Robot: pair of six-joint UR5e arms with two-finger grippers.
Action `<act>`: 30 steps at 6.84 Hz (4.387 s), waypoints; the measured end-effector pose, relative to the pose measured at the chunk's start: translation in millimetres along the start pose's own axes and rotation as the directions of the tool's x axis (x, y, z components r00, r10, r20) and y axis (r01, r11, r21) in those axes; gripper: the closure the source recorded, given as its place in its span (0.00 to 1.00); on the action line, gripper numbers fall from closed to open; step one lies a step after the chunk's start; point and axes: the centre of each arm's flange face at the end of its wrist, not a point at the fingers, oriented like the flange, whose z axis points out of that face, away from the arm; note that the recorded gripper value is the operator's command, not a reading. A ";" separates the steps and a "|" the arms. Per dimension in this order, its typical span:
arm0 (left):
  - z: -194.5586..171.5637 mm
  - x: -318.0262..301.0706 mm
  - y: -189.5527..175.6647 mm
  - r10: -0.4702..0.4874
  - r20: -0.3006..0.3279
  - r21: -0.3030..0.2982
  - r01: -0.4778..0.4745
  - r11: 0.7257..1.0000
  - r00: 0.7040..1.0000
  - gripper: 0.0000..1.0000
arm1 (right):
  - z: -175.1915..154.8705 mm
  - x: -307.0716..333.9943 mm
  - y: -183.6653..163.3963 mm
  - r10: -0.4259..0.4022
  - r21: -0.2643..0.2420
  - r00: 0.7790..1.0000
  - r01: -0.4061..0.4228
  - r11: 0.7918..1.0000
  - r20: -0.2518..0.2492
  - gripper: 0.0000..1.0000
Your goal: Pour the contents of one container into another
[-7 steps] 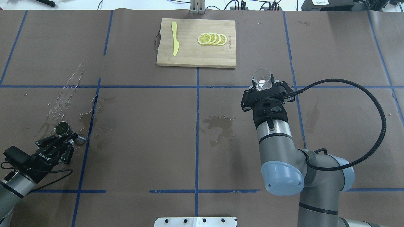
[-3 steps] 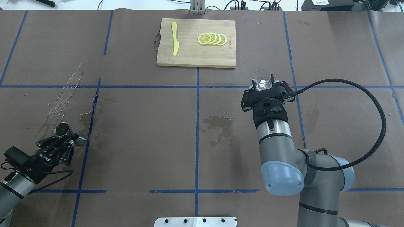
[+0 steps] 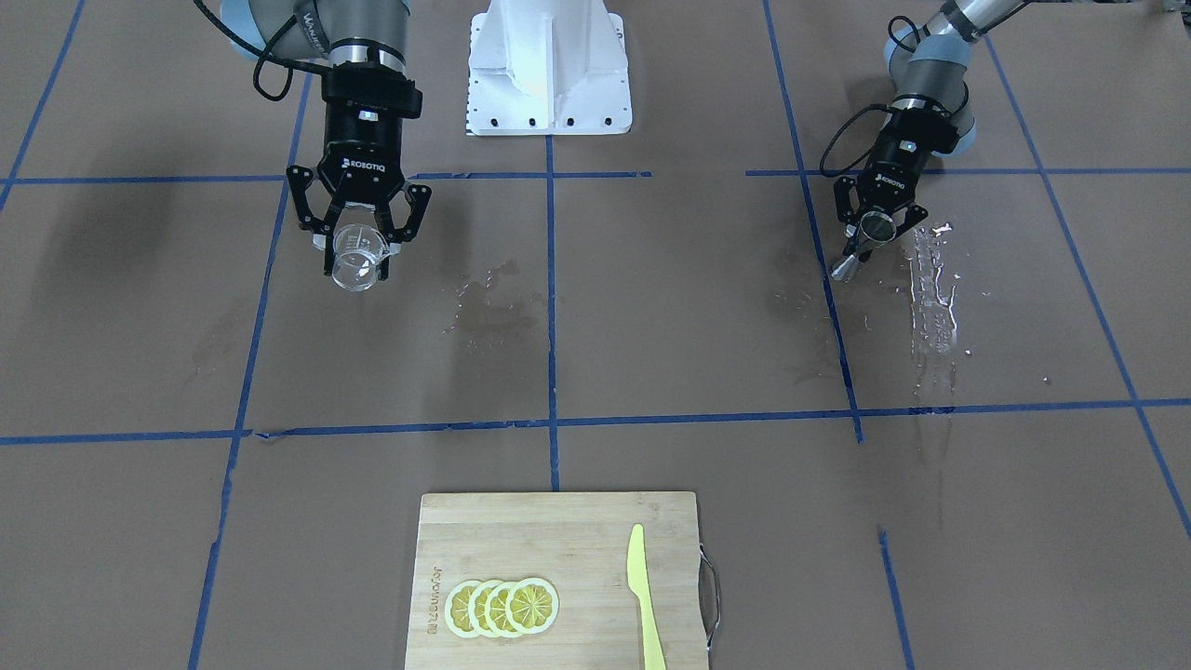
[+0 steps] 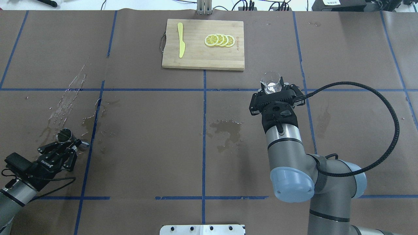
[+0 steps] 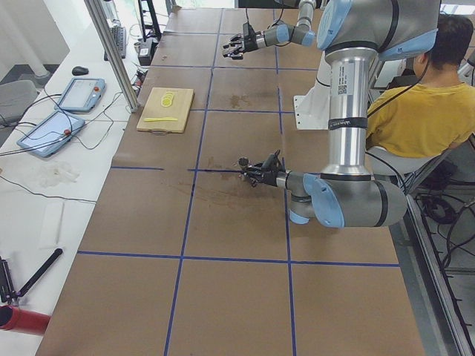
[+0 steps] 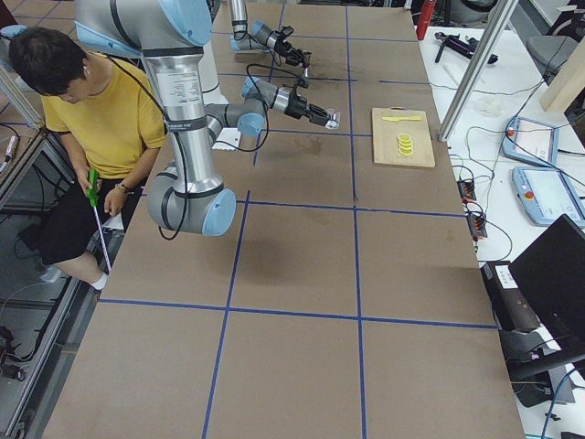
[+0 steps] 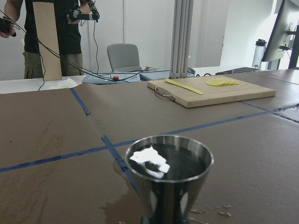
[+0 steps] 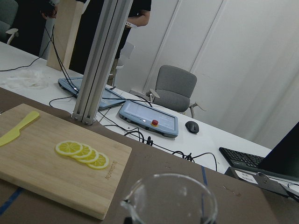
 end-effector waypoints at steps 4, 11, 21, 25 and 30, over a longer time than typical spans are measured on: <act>-0.9 1.3 1.6 0.001 -0.002 -0.003 -0.001 1.000 1.000 0.66 | -0.1 0.1 -0.3 0.001 0.000 1.000 -0.001 1.000 0.000 1.00; -2.3 6.1 0.6 -0.011 -0.012 -0.001 0.011 1.000 1.000 0.00 | 0.0 0.1 -0.1 0.001 0.001 1.000 -0.001 1.000 -0.001 1.00; -11.4 28.6 -79.0 -0.131 -0.036 0.187 0.135 0.973 0.991 0.00 | -0.5 -0.5 -1.4 0.002 0.001 1.000 -0.002 1.000 0.001 1.00; 4.6 -11.6 -133.9 0.066 -0.171 0.162 -0.038 0.986 0.983 0.00 | -0.4 -0.3 -1.0 0.001 0.001 1.000 -0.001 1.000 0.001 1.00; 54.4 -142.6 -197.0 0.388 -0.186 -0.302 -0.428 0.852 0.903 0.01 | 1.4 -0.8 2.2 -0.004 -0.002 1.000 0.004 1.000 -0.002 1.00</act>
